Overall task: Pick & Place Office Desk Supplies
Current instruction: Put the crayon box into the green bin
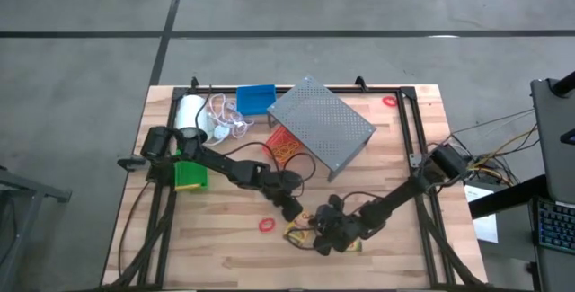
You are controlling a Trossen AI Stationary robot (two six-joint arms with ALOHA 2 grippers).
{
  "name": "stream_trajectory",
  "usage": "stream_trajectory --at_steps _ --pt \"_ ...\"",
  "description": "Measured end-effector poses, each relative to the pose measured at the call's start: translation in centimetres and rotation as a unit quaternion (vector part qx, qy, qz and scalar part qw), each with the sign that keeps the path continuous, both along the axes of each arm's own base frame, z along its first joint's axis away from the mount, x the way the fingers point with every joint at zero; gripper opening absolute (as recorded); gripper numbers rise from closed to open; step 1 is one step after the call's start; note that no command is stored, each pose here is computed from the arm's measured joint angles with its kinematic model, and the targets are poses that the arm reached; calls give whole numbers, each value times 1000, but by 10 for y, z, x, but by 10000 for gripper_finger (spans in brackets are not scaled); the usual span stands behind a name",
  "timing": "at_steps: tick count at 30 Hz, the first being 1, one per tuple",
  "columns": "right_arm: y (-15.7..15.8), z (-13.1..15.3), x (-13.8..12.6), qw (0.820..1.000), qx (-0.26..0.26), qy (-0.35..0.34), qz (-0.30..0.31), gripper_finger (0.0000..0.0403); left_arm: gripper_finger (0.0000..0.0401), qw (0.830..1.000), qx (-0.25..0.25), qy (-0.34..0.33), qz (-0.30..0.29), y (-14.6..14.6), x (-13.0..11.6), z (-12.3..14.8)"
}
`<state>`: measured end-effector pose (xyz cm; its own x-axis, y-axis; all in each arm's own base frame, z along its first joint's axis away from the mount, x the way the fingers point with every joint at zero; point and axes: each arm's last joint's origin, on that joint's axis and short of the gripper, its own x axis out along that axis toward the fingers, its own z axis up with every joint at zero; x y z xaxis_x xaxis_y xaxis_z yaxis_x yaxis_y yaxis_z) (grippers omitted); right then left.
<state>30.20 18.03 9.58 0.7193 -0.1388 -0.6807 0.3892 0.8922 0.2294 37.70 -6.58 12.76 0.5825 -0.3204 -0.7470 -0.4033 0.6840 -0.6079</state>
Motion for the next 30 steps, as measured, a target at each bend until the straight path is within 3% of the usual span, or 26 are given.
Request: stream_trajectory --at_steps 4,11,30 --pt "-2 1 3 1000 -1 5 -1 8 166 1000 4 24 -1 -2 -4 -3" --pt "9 4 -4 999 -25 3 30 8 166 999 33 8 -6 -7 -6 -6" --pt "15 8 -11 999 -46 -12 17 8 166 999 9 -37 9 -14 -9 -13"
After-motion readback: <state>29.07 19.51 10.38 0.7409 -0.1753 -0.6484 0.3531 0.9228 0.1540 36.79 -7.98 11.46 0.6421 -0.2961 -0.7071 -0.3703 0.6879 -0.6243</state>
